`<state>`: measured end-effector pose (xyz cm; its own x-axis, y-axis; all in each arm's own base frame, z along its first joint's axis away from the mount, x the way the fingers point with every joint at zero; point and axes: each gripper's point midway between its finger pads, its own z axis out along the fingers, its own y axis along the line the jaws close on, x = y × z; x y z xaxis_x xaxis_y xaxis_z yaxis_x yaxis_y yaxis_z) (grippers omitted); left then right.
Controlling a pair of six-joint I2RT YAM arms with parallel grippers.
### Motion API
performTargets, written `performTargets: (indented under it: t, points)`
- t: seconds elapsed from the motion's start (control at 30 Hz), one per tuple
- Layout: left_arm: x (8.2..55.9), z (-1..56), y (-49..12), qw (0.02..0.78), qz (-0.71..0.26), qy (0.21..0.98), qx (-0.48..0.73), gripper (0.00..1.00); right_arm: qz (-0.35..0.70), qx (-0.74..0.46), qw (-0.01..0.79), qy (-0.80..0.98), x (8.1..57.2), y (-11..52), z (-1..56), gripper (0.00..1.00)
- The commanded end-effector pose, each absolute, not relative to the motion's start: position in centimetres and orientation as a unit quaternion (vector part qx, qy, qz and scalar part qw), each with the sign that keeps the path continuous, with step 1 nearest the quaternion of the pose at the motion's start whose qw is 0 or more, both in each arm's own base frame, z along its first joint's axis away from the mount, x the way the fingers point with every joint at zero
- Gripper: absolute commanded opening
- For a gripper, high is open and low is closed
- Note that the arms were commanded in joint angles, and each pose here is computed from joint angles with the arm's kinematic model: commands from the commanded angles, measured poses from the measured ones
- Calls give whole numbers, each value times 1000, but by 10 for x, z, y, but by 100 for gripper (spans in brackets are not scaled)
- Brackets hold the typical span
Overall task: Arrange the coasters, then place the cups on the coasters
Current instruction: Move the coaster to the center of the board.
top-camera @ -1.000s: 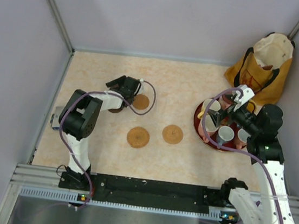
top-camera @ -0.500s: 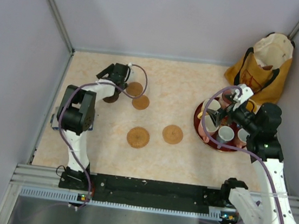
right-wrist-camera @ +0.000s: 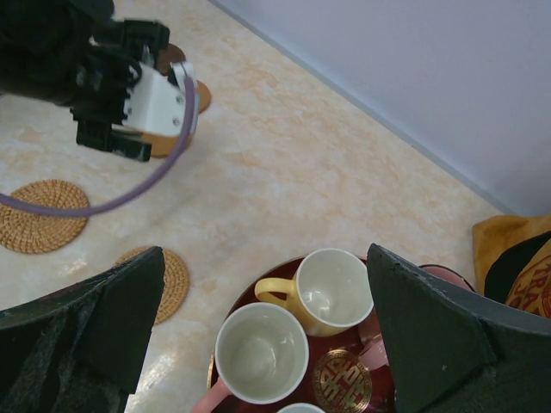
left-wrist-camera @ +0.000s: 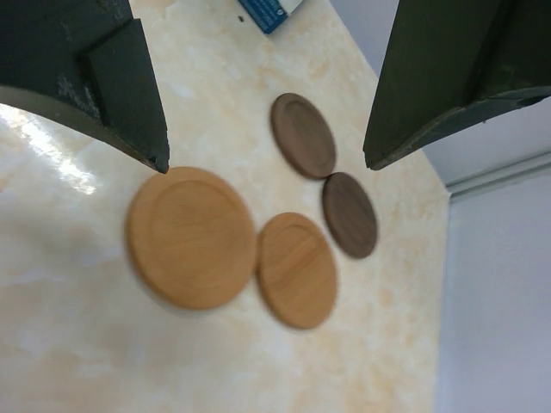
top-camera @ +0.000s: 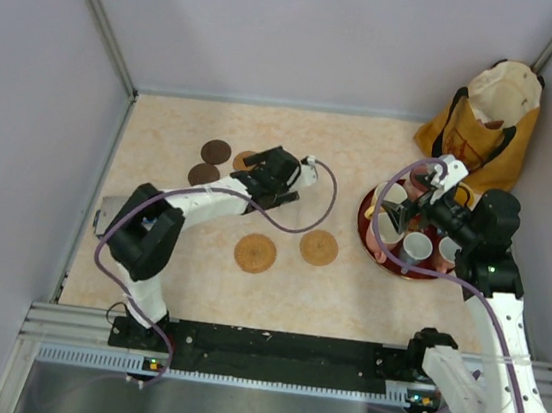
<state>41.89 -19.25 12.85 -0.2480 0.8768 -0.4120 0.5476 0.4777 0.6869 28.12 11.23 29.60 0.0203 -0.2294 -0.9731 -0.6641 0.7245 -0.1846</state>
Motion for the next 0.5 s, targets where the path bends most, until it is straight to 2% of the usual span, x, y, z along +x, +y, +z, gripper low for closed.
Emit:
performTargets:
  t: [0.0,0.23,0.47]
  points:
    - [419,76,-182,317,249,774,487,98,170,-339,651,658,279,116,309,99]
    - [440,43,-177,286,305,764,491,98,168,-343,650,657,278,116,307,99]
    - [489,44,-157,287,350,772,447,98,169,-342,647,660,280,117,305,99]
